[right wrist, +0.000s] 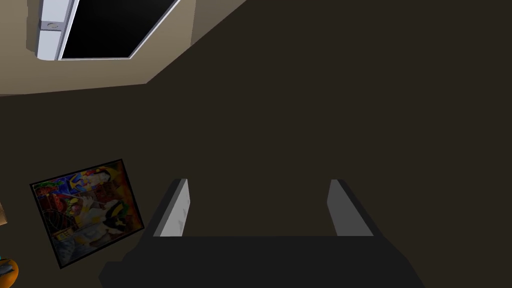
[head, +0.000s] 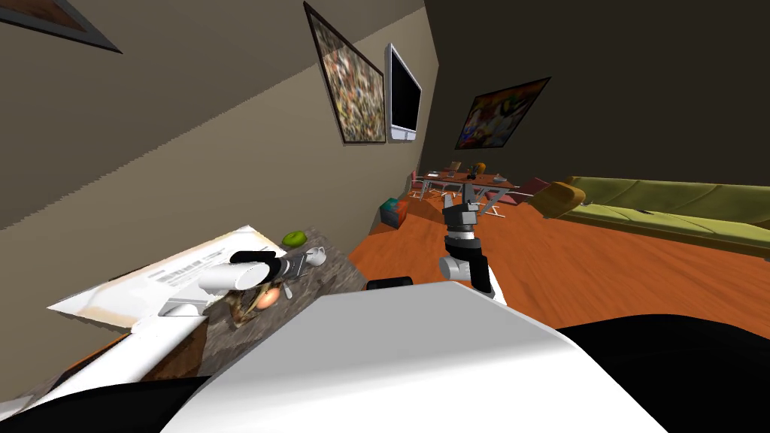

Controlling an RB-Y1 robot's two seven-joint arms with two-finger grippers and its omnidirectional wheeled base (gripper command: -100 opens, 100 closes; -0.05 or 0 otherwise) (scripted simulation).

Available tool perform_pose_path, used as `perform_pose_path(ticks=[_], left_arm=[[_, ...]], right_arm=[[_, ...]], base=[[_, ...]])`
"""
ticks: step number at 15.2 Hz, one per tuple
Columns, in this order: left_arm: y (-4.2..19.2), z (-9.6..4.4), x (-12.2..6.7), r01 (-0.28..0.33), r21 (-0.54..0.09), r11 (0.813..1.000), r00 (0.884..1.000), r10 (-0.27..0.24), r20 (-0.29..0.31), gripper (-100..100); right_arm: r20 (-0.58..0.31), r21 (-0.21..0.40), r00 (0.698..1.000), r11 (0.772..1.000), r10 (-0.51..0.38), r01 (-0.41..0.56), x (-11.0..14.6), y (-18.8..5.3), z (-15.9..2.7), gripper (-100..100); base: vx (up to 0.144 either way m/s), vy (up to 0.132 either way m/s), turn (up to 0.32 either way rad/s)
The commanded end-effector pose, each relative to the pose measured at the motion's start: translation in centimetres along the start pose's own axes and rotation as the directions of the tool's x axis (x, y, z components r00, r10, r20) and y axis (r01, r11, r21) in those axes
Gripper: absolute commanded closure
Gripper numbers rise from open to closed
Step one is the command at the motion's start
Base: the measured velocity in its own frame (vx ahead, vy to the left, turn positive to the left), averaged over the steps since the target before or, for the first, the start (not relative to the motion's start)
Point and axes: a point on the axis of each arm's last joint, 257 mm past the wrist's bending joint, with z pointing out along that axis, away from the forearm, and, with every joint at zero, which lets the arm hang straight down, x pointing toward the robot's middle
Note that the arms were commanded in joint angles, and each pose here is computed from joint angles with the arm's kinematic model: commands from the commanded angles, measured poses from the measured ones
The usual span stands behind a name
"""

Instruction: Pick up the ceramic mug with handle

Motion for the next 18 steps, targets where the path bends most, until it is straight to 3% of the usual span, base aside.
perform_pose_path(ticks=[1,7,18], left_arm=[[0.7,-0.5,-0.4,0.012,-0.049,0.999,1.000,-0.012,-0.004,-100],[2.7,-1.6,-1.0,0.030,-0.158,0.987,0.999,-0.031,-0.007,-100],[5.8,-4.7,-1.6,0.063,-0.349,0.935,0.997,-0.074,-0.020,-100]], right_arm=[[0.000,0.000,1.000,1.000,0.000,0.000,0.0,0.0,0.0,0],[0.000,0.000,1.000,1.000,0.000,0.000,0.0,0.0,0.0,0],[0.000,0.000,1.000,1.000,0.000,0.000,0.0,0.0,0.0,0]], base=[[0.050,-0.027,-0.009],[0.055,-0.017,-0.009],[0.058,-0.018,-0.011]])
